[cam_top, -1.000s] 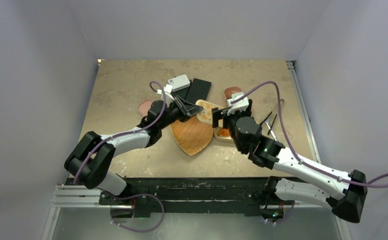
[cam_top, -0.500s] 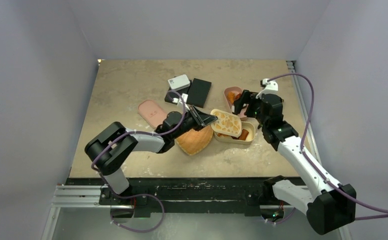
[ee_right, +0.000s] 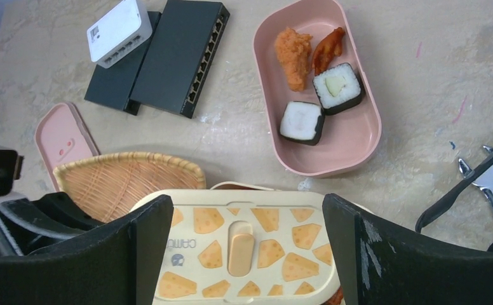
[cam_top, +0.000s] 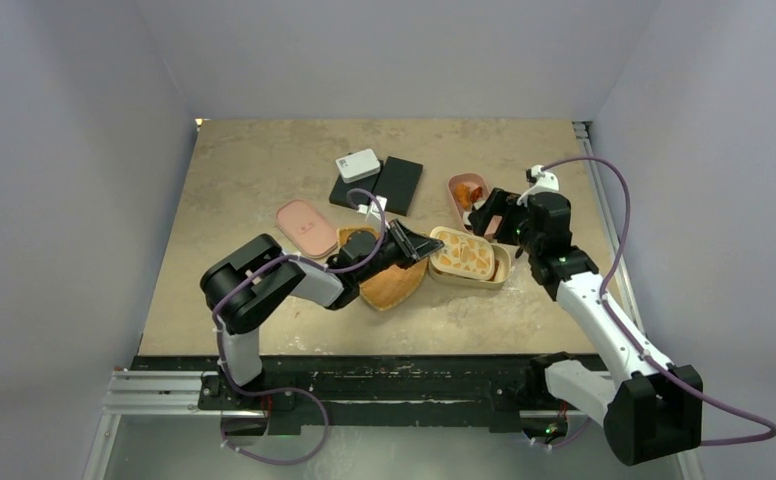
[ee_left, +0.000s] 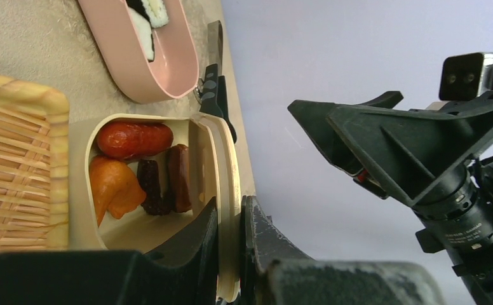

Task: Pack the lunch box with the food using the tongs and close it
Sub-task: Close the cover of the packing box.

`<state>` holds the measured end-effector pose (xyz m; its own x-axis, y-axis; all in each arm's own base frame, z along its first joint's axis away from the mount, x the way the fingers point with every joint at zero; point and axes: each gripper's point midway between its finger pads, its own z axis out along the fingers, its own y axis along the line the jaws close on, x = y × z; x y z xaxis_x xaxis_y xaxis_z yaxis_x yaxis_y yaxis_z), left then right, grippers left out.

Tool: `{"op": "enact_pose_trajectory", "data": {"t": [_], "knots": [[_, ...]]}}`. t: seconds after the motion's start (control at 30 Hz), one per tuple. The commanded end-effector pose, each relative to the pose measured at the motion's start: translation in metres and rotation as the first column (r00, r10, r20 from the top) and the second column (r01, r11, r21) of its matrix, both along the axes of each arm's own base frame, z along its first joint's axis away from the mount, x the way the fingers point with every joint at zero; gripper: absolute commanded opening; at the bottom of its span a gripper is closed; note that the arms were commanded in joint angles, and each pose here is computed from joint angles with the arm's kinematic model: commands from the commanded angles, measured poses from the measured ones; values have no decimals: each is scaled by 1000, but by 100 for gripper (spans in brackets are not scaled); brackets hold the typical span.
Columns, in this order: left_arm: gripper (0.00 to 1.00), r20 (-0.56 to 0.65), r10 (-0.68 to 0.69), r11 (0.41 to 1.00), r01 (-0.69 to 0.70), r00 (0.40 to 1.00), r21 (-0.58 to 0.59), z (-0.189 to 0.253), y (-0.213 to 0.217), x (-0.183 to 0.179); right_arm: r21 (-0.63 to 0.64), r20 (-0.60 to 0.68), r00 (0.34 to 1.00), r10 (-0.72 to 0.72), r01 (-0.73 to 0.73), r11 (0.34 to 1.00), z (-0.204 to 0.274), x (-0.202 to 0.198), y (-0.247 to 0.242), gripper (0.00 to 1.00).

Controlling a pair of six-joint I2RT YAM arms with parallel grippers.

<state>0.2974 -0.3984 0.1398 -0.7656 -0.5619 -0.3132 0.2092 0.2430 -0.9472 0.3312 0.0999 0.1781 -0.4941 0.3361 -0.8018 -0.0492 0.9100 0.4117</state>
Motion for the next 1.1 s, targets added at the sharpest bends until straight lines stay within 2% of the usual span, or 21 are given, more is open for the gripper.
{"op": "enact_pose_trajectory", "data": {"t": [0.0, 0.1, 0.27, 0.53, 1.07], "knots": [[0, 59, 19, 999, -16, 998, -48, 12, -8, 8, 33, 32, 999, 17, -18, 999, 13, 0, 4, 90], [1, 48, 17, 1000, -16, 999, -26, 2, -6, 7, 33, 39, 999, 14, -15, 999, 16, -1, 4, 91], [17, 48, 17, 998, -19, 999, 52, -15, -2, 6, 35, 49, 999, 17, -19, 999, 21, -3, 4, 91], [34, 43, -38, 981, 29, 998, 191, -42, -8, 7, 38, 67, 998, 16, -19, 999, 28, -5, 3, 91], [71, 110, -72, 870, 8, 991, 493, -53, 9, 26, 4, 89, 996, -6, 5, 1000, 38, -14, -6, 91]]}}
